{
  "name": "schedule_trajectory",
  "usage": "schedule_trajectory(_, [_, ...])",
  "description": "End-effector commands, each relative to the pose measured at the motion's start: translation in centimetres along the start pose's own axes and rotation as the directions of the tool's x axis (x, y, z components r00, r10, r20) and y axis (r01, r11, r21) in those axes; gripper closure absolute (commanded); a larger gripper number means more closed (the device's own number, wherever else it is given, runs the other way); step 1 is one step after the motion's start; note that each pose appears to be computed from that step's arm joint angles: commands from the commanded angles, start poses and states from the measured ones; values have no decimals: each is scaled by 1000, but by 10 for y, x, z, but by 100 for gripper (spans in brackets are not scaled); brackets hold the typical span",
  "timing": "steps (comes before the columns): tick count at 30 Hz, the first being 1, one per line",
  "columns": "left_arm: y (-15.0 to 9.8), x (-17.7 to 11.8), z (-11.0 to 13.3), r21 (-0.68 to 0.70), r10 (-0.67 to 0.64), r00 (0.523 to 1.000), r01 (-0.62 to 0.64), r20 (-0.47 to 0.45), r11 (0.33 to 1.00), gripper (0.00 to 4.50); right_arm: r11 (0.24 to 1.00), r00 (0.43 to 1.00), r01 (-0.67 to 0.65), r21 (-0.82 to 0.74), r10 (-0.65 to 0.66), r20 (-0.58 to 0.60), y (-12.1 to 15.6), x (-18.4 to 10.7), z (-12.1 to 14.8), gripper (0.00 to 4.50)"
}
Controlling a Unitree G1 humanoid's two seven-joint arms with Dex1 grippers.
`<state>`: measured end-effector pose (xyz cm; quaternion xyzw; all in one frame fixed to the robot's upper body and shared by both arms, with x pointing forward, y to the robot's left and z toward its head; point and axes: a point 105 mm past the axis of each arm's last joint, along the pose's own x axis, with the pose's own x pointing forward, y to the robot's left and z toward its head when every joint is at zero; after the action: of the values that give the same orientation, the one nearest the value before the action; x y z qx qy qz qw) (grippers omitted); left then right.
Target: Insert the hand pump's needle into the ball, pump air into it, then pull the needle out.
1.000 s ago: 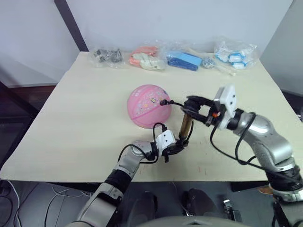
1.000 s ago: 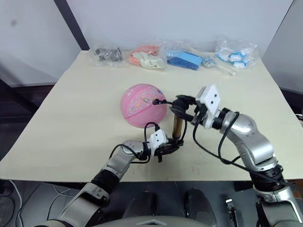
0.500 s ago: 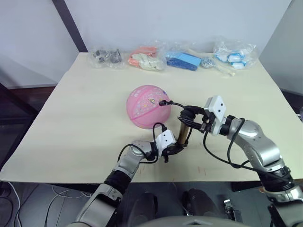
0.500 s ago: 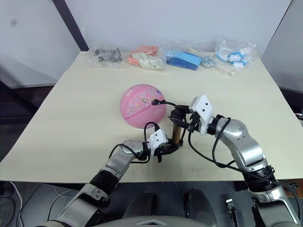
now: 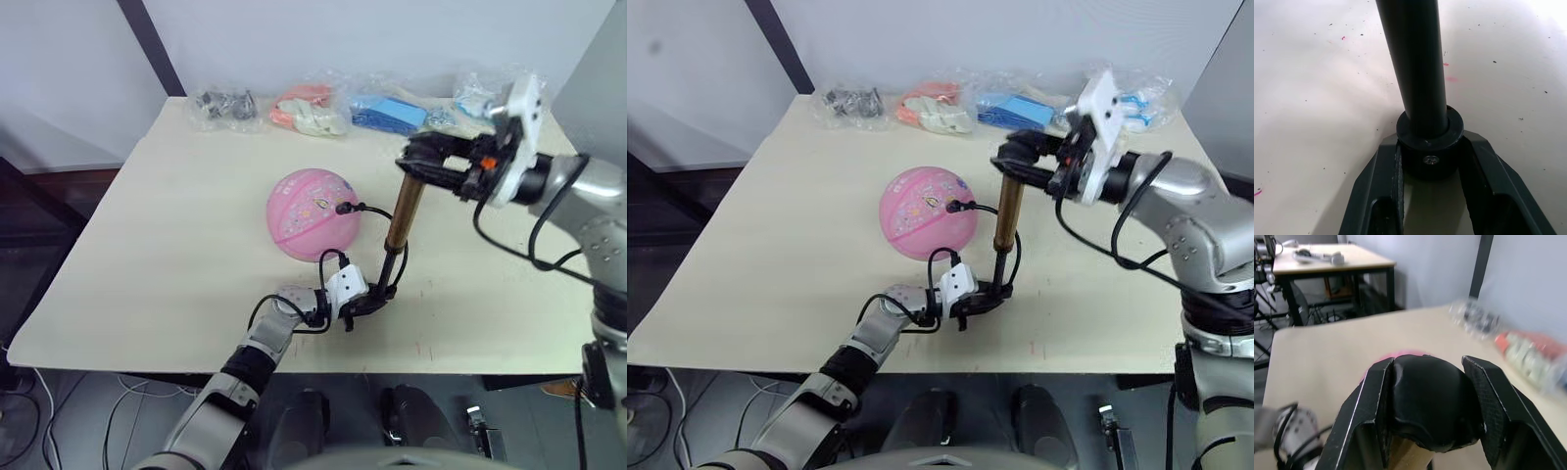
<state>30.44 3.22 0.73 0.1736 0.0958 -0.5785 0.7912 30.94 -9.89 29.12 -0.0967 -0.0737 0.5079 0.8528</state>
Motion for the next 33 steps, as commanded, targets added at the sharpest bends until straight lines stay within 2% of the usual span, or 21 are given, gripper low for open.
schedule_trajectory(1, [-22, -9, -51, -86, -53, 985, 40, -166, 996, 343, 981, 981, 138, -136, -116, 158, -15, -20, 53, 285])
schedule_trajectory(2, [-21, -9, -51, -84, -54, 985, 40, -164, 996, 343, 982, 982, 136, -134, -115, 148, -13, -18, 48, 285])
schedule_trajectory(4, [-21, -9, -48, -81, -55, 986, 42, -160, 996, 343, 982, 992, 120, -143, -111, 67, -9, -14, 22, 285])
schedule_trajectory(8, [-20, -9, -43, -75, -54, 987, 43, -153, 996, 343, 993, 993, 118, -31, -119, -17, -1, -7, -37, 285])
schedule_trajectory(13, [-19, -11, -42, -74, -49, 986, 38, -156, 997, 343, 994, 984, 67, 85, -51, -172, 35, 2, -124, 285])
schedule_trajectory(20, [-18, -14, -46, -77, -41, 985, 28, -165, 997, 343, 975, 939, 20, 220, 57, -338, 89, 5, -221, 285])
schedule_trajectory(24, [-16, -16, -47, -76, -34, 986, 21, -165, 997, 343, 973, 925, -1, 233, 89, -369, 102, 3, -240, 285])
schedule_trajectory(33, [-13, -15, -39, -68, -16, 991, 7, -133, 998, 343, 986, 947, -10, 164, 62, -314, 80, 8, -215, 285])
